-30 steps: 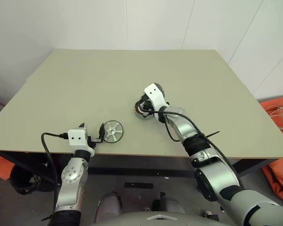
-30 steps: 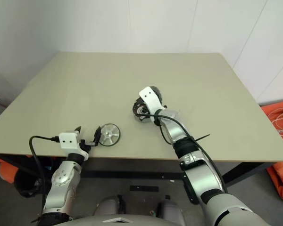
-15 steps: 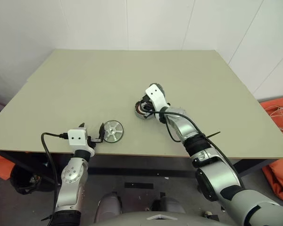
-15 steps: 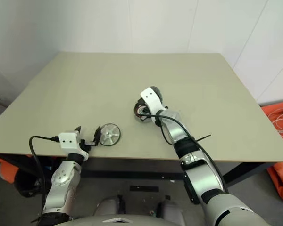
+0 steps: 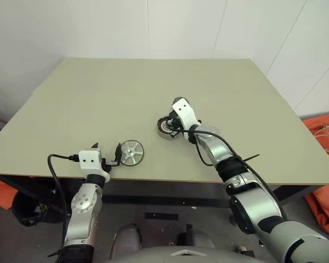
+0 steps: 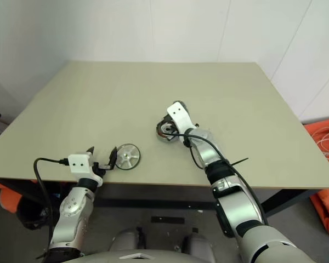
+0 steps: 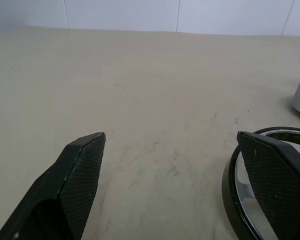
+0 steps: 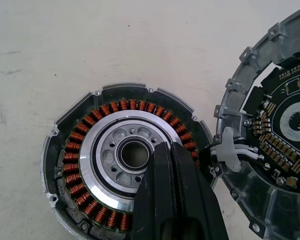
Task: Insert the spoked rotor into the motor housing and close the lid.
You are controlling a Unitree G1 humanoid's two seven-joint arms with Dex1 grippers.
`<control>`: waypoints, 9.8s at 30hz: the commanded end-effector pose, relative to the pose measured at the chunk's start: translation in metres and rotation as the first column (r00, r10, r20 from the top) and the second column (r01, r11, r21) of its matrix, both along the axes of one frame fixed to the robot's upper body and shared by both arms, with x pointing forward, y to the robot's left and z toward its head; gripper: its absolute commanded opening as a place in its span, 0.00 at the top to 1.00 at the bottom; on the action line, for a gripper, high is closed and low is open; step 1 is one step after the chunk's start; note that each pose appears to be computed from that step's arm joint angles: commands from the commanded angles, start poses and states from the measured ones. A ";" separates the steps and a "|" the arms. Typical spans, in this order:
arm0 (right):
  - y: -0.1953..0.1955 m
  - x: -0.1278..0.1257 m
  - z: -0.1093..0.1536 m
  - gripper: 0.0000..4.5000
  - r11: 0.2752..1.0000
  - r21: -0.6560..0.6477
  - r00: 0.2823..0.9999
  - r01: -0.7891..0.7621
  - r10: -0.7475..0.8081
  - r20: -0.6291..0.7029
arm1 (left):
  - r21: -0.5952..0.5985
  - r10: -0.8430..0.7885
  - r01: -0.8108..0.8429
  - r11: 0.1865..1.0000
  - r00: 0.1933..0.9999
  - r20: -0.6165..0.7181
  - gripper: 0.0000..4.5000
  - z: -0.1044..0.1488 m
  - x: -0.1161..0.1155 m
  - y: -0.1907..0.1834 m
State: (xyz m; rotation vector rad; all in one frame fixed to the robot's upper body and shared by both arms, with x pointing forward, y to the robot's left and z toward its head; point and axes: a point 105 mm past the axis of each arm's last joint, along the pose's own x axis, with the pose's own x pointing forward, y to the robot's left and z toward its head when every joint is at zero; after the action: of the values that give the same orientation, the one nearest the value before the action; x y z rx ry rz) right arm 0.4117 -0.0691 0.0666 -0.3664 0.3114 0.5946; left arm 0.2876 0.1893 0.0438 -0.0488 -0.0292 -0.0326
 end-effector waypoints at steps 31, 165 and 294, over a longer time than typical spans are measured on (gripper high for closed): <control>0.008 -0.069 0.067 1.00 0.905 0.352 0.965 -0.241 0.184 0.186 | -0.491 -0.406 0.356 0.795 0.914 0.005 0.00 0.055 -0.050 -0.030; -0.003 -0.097 0.077 1.00 0.859 0.437 0.964 -0.266 0.227 0.140 | -0.945 -0.612 0.207 0.254 0.791 0.009 0.90 0.036 0.090 -0.161; 0.053 -0.036 0.043 1.00 0.922 0.334 0.980 -0.199 0.186 0.069 | -0.507 -0.697 0.606 0.613 0.717 0.014 1.00 0.044 0.003 -0.107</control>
State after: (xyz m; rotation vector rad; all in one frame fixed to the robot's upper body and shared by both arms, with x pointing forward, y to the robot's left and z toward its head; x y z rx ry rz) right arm 0.3708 -0.0166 0.0906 -0.0698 0.1992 0.8250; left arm 0.2906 0.0846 0.0717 -0.5785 0.2345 -0.7431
